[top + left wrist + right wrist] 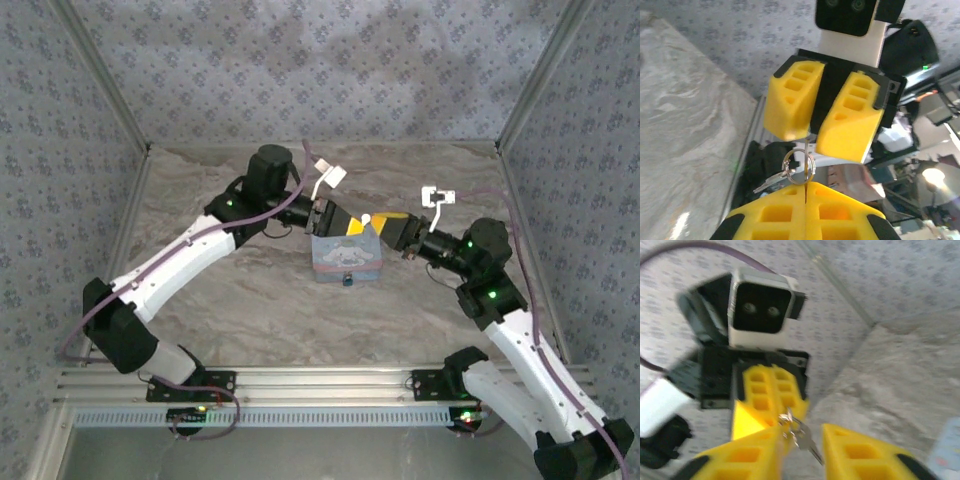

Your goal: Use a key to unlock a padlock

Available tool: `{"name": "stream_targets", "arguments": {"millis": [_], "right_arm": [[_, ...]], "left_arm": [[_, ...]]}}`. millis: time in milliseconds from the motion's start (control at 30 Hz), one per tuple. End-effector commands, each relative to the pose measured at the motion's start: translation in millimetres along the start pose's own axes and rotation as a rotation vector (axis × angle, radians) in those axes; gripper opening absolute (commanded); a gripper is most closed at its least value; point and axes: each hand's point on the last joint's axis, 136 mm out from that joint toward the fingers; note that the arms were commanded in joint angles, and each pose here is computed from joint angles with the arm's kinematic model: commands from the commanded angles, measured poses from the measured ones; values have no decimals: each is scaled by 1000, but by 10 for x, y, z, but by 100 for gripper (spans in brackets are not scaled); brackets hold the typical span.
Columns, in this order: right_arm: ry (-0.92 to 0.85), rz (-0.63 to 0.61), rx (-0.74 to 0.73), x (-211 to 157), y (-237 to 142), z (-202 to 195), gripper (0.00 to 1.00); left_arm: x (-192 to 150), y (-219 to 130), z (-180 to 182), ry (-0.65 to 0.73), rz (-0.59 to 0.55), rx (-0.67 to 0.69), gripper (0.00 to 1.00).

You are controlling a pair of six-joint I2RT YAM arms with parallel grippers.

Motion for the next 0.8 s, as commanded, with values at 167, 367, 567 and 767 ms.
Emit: {"name": "stream_targets", "arguments": {"millis": [167, 367, 567, 767], "right_arm": [[8, 123, -386, -227, -141, -755, 35], [7, 203, -237, -429, -21, -646, 35], [9, 267, 42, -557, 53, -253, 35], [-30, 330, 138, -674, 73, -24, 52]], "left_arm": [[-587, -69, 787, -216, 287, 353, 0], [-818, -104, 688, -182, 421, 381, 0], [-775, -113, 201, -81, 393, 198, 0], [-778, -101, 34, -71, 398, 107, 0]]}}
Point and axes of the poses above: each hand's point on the last joint's axis, 136 mm out from that joint toward the fingers, its own y axis out along the fingers, its own z axis along the line the jaws close on, x = y × z, and after that the axes turned 3 degrees about y, right-handed
